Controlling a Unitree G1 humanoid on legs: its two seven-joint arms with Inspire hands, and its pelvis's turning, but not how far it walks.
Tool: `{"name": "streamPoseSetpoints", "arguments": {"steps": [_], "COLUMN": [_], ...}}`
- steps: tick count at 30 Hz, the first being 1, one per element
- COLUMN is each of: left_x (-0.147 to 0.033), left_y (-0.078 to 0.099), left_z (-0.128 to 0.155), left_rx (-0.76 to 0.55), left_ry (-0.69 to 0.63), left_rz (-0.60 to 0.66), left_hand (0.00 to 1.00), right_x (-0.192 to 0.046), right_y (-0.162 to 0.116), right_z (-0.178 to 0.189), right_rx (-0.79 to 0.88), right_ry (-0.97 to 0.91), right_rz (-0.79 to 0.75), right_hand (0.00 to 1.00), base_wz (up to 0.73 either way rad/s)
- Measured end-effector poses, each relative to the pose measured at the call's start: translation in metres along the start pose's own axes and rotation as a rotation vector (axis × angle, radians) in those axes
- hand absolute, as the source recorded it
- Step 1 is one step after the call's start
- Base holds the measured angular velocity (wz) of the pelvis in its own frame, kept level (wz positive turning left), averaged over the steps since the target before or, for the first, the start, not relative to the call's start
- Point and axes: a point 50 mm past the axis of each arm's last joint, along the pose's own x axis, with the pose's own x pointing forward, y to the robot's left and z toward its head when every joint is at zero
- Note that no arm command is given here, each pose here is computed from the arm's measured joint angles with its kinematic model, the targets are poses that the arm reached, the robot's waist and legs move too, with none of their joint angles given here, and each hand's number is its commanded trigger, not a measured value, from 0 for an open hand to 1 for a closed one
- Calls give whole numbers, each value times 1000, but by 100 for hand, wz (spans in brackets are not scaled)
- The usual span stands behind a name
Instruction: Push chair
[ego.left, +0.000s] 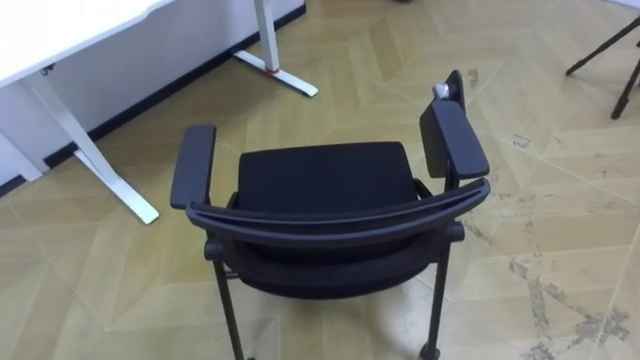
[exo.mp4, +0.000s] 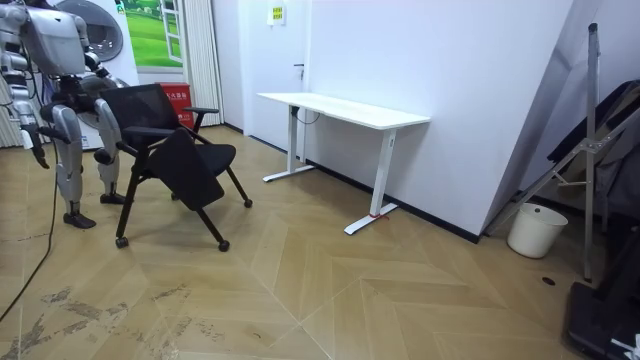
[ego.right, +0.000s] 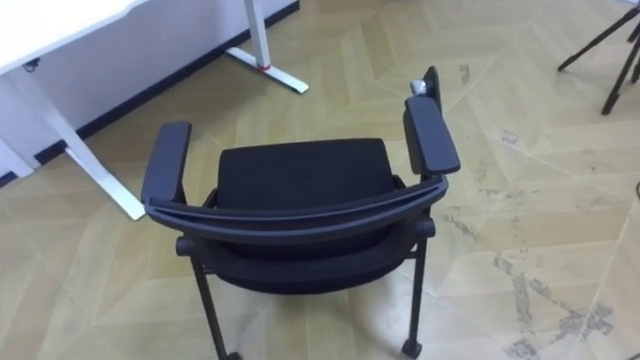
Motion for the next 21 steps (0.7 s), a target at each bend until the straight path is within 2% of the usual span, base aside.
{"name": "streamPoseSetpoints", "arguments": {"steps": [4, 11, 15, 21], "left_x": [5, 1, -11, -30], "left_y": [10, 15, 9, -1], "left_z": [37, 87, 117, 149], "left_rx": [31, 226, 347, 422], "left_ry": [-154, -395, -548, -721], "left_rz": [65, 148, 172, 194], "left_hand": [0, 0, 0, 0], "right_x": [0, 0, 0, 0], "right_y": [0, 1, 3, 3], "right_z": [2, 6, 8, 3], "right_rx": [-9, -40, -52, -50], "right_ry": [-9, -22, -31, -12], "right_rz": [4, 12, 23, 25], "right_hand": [0, 0, 0, 0], "base_wz": [-2, 0, 1, 0]}}
